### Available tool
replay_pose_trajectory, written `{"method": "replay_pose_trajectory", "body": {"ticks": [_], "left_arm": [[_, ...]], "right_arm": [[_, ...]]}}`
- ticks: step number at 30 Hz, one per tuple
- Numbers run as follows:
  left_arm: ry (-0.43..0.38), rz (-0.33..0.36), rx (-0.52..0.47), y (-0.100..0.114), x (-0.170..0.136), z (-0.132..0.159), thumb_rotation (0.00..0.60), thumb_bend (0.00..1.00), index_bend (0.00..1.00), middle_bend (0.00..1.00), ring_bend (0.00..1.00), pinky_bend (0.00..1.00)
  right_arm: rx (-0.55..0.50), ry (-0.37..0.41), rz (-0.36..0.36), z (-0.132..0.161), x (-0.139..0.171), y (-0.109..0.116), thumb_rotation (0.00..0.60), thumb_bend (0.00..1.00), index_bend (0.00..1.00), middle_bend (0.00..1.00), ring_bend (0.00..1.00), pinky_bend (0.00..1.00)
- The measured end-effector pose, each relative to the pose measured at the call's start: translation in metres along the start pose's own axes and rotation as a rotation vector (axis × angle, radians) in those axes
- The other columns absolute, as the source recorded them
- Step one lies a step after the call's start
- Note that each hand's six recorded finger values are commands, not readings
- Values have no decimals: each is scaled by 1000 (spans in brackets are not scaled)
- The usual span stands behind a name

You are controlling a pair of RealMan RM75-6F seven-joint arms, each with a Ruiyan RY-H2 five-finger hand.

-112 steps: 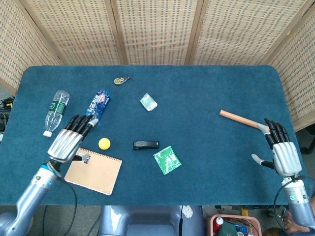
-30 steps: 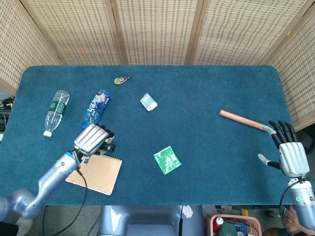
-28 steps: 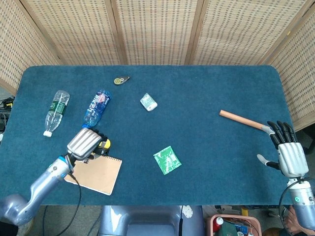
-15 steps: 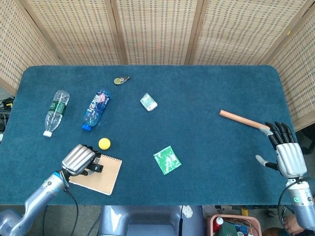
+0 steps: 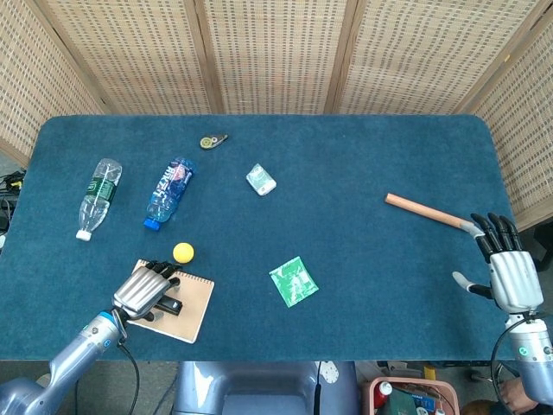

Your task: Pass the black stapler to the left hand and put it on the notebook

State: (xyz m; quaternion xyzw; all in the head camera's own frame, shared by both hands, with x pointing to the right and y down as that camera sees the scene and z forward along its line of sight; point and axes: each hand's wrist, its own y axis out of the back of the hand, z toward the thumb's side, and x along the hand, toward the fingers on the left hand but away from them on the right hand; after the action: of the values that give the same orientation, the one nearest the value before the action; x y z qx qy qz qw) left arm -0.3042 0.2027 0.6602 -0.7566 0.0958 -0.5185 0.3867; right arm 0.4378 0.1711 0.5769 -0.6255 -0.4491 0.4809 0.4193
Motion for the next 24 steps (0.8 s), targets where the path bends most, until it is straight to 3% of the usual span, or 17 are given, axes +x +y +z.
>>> {"method": "replay_pose_trajectory", "body": {"ticks": [6, 10, 17, 20, 24], "left_arm": [[28, 62, -29, 16, -14, -11, 600, 0, 0, 0, 0, 0], [65, 153, -66, 34, -29, -24, 600, 0, 0, 0, 0, 0], [239, 438, -156, 70, -85, -70, 600, 0, 0, 0, 0, 0], [329, 517, -192, 70, -113, -89, 600, 0, 0, 0, 0, 0], [385, 527, -227, 60, -131, -103, 600, 0, 0, 0, 0, 0]], "right_arm": [[-7, 11, -5, 3, 1, 2, 600, 0, 174, 100, 0, 30], [-14, 23, -16, 7, 2, 5, 600, 0, 174, 100, 0, 27], [-18, 40, -33, 14, 6, 11, 600, 0, 174, 100, 0, 19], [-6, 42, -34, 15, 7, 11, 600, 0, 174, 100, 0, 15], [10, 47, -36, 18, 9, 11, 600, 0, 174, 100, 0, 12]]}}
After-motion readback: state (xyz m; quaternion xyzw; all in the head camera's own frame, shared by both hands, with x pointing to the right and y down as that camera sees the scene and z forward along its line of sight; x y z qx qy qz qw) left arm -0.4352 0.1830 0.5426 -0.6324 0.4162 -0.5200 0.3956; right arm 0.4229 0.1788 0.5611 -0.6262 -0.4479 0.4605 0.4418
